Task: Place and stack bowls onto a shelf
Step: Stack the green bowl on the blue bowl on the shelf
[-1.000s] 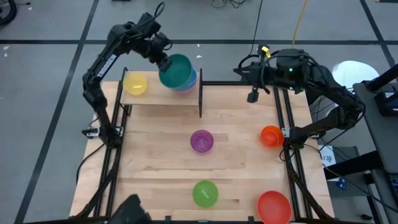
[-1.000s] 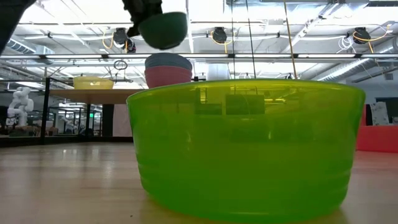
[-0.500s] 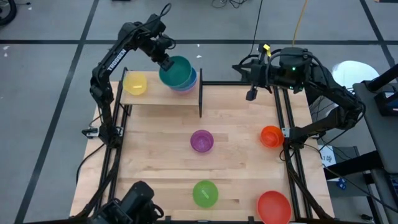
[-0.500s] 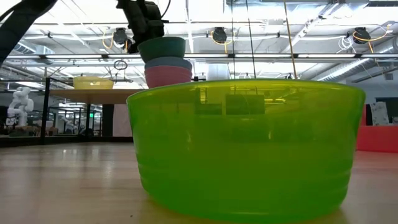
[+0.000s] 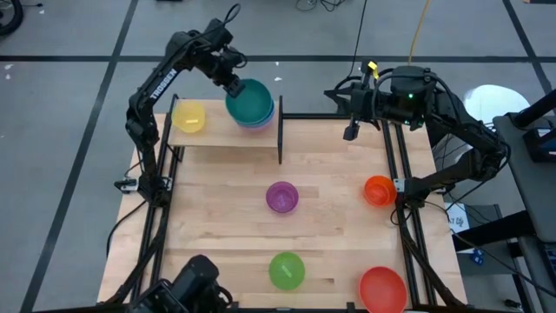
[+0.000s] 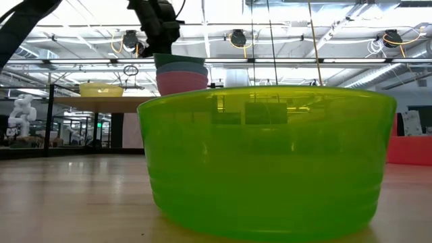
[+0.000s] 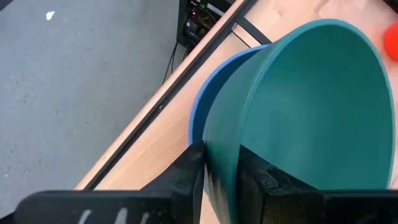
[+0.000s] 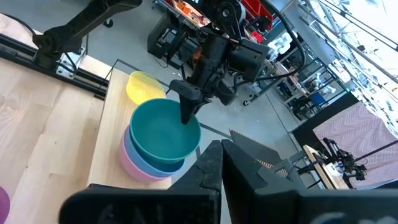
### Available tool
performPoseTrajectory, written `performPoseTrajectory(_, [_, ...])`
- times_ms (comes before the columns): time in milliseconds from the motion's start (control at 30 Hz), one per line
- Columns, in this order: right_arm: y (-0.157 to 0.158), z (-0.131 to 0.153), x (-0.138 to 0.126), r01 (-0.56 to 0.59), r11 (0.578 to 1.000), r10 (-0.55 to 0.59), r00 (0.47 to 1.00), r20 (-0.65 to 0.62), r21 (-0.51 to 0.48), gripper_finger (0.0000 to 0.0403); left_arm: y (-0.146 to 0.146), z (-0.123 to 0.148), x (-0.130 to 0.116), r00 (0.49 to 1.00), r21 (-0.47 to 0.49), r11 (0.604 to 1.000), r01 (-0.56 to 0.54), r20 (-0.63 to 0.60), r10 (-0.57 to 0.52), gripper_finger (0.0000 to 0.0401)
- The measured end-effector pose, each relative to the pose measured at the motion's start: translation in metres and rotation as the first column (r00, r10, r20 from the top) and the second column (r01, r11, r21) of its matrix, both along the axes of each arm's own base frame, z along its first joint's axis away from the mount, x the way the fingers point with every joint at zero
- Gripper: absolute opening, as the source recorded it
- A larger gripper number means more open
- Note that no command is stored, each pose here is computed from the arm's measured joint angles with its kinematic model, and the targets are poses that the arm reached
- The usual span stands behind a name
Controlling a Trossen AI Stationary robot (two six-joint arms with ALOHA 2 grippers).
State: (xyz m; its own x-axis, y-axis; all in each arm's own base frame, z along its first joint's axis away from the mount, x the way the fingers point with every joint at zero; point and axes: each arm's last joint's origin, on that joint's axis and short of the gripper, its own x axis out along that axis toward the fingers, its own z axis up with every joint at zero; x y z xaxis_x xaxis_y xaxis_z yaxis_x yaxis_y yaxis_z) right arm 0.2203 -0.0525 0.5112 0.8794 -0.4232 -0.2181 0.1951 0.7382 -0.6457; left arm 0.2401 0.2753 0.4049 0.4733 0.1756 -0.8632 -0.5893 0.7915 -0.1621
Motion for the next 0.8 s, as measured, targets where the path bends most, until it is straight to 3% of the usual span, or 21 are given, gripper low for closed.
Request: performPoseTrajectory(800, [0.0,0.0,0.0,0.0,1.0,0.0,1.0,0.0,0.0,0.0,-0.0072,0.0005,0.0095,1.0,0.002,1.0,0.019,0.01,-0.019,0.0072])
